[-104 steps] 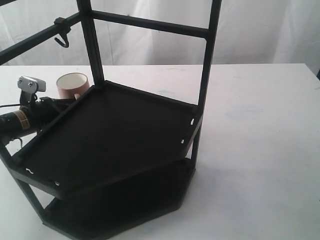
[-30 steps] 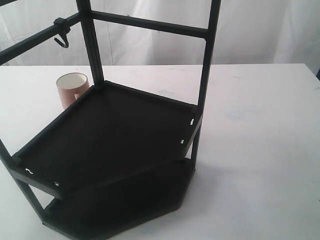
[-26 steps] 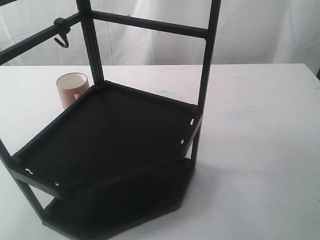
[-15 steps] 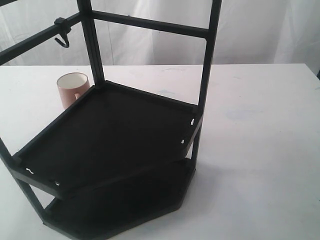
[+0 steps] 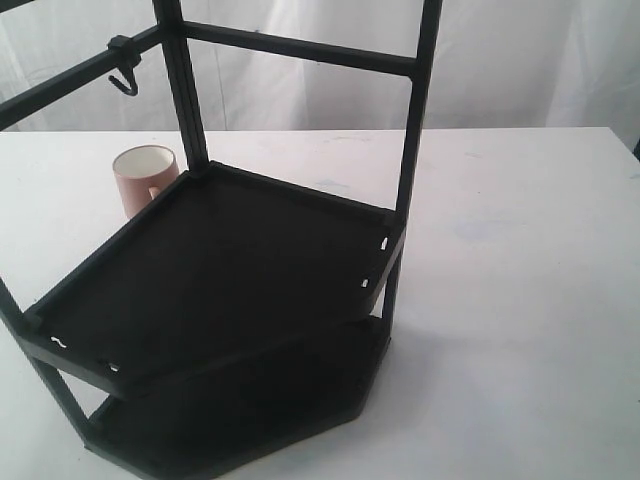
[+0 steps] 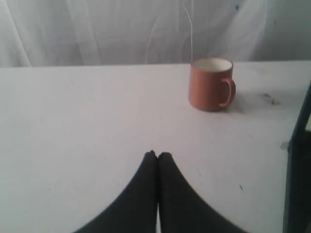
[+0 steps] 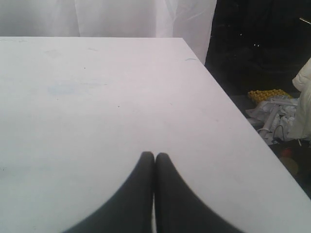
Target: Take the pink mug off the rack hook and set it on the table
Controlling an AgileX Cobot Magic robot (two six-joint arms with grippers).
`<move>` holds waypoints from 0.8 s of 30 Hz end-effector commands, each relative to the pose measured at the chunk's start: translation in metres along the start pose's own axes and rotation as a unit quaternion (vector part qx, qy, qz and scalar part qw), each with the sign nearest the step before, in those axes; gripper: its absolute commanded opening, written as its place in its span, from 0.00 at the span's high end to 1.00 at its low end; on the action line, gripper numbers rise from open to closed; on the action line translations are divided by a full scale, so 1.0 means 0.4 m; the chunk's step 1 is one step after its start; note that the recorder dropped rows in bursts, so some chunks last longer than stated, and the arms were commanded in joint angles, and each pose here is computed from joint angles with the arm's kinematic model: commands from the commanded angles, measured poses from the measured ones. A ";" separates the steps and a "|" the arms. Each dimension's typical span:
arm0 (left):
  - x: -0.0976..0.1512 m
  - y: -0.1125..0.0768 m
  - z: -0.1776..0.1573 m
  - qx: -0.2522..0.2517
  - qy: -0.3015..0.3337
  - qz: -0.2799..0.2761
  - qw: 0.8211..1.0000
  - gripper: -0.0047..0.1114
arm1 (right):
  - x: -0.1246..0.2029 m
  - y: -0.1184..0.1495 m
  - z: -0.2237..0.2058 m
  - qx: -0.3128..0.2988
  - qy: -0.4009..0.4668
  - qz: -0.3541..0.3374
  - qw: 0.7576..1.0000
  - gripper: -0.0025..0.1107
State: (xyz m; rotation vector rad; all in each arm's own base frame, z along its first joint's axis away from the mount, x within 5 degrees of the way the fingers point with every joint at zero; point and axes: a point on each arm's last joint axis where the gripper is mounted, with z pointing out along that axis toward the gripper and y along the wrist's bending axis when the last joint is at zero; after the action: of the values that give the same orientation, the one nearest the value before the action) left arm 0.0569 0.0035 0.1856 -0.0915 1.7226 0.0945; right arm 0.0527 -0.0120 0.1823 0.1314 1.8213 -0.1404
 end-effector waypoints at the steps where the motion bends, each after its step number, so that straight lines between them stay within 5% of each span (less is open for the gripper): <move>1: 0.029 -0.011 -0.002 0.025 0.057 0.009 0.998 0.96 | -0.002 0.000 -0.001 -0.001 -0.003 0.001 1.000 0.98; 11: 0.021 -0.008 -0.001 0.017 0.042 -0.008 0.999 0.96 | -0.002 0.000 -0.001 -0.001 -0.003 0.001 1.000 0.98; 17: -0.008 0.005 -0.001 -0.009 -0.023 -0.090 0.996 0.96 | -0.002 0.000 -0.001 -0.001 -0.003 0.001 1.000 0.98; 24: -0.001 0.002 0.000 -0.005 -0.008 -0.014 1.000 0.96 | -0.002 0.000 -0.001 -0.001 -0.003 0.001 1.000 0.98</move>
State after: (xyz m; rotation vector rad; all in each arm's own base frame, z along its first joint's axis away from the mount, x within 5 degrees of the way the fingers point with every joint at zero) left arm 0.0572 0.0064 0.1911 -0.1965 1.6522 0.0457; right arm 0.0527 -0.0120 0.1823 0.1314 1.8213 -0.1404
